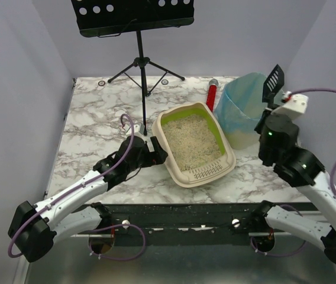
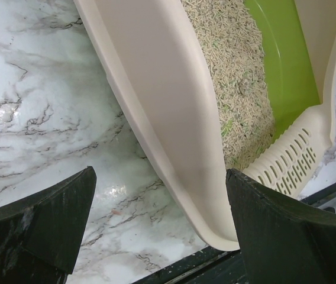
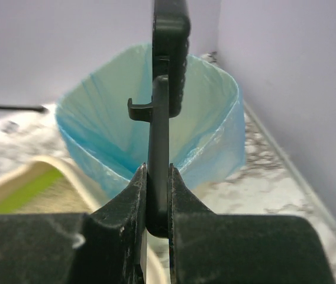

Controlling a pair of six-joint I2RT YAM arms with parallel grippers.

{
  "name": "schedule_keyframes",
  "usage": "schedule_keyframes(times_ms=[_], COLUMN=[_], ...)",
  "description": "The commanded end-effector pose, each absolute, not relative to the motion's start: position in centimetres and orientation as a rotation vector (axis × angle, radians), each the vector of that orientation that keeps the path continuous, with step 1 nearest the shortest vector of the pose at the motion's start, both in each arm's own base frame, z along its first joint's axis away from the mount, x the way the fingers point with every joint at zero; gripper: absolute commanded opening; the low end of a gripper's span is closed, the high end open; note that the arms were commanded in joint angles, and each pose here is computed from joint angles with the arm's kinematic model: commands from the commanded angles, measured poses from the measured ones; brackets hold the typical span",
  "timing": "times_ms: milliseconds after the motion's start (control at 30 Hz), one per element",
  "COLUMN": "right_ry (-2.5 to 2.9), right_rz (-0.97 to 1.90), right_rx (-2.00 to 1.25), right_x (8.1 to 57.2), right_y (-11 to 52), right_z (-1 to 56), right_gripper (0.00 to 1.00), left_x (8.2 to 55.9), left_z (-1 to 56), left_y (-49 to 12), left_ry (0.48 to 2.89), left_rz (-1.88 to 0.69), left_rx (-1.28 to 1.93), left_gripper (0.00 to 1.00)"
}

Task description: Clean the litter box

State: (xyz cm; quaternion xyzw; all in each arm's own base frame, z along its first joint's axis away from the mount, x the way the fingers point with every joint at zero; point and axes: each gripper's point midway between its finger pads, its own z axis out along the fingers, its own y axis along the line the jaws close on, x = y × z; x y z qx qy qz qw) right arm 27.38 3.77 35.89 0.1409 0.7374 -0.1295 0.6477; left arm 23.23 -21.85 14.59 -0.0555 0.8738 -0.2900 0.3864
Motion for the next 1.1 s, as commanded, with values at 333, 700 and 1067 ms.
schedule_keyframes(times_ms=[333,700,1067], right_ry=[1.962,2.232,2.255], right_rz=[0.812,0.813,0.682], right_rx=[0.137,0.467,0.781], right_x=[21.3,23.3,25.1], right_y=[18.0,21.1,20.3], right_z=[32.6,22.0,15.0], right_gripper=[0.01,0.01,0.01], left_x=[24.7,27.8,31.4], left_z=[17.4,20.2,16.5], left_y=[-22.3,-22.1,-23.1], left_ry=[2.173,2.116,2.276], left_rz=[-0.723,-0.606,-0.341], left_rx=[-0.118,-0.190,-0.231], left_gripper=[0.99,0.99,0.93])
